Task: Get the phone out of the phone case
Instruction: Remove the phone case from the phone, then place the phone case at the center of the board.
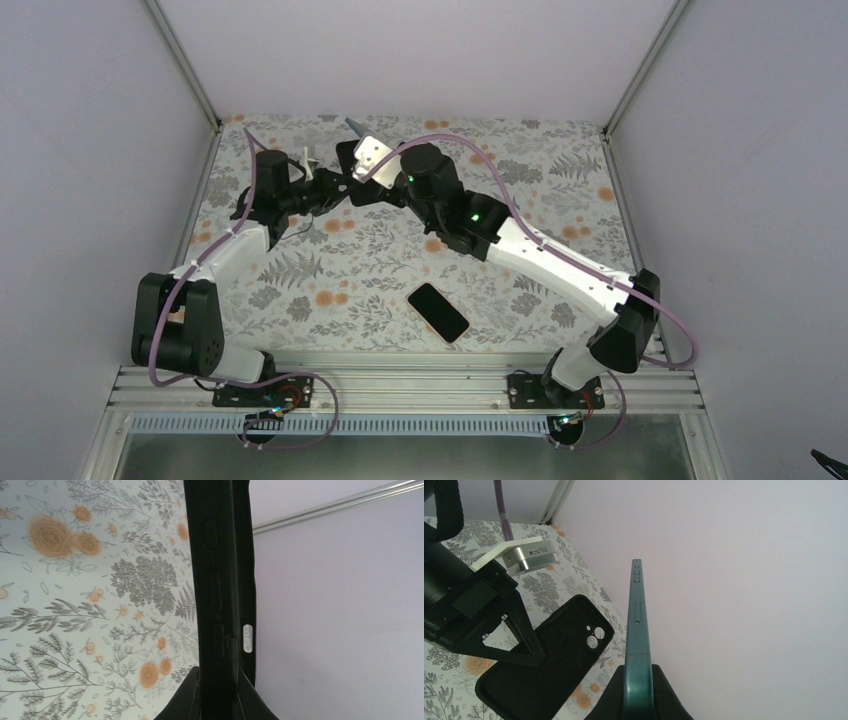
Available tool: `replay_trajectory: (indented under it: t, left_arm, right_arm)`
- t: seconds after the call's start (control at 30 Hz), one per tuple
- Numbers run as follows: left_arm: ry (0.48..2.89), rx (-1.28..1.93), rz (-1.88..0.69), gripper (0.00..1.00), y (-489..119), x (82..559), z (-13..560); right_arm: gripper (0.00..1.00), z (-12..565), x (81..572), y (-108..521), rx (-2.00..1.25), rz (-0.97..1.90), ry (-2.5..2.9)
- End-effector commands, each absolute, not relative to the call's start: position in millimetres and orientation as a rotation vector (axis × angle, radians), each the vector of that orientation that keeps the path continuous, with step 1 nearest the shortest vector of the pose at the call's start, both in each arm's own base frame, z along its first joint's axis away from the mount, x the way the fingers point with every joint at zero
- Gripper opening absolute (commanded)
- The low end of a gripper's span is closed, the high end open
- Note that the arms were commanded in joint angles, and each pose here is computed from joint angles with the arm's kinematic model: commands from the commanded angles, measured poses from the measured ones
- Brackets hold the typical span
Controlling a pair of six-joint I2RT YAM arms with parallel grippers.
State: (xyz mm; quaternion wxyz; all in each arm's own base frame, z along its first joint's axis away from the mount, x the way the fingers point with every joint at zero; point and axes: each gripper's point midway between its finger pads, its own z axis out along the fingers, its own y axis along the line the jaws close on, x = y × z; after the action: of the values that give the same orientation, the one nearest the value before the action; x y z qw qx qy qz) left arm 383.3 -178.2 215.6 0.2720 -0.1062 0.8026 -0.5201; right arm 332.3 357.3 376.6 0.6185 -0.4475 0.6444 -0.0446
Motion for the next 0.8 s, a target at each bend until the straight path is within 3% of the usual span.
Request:
replay_trajectory:
  t: [0.0, 0.77]
  left_arm:
    - [2.174, -0.204, -1.336, 0.02, -179, 394, 213]
    - [2.483, 0.019, -1.226, 0.02, -216, 444, 111]
  right_arm:
    - [0.04, 404, 333, 334, -0.922, -0.040, 1.480]
    - [0.04, 389, 364, 283, -0.828, -0.023, 1.593]
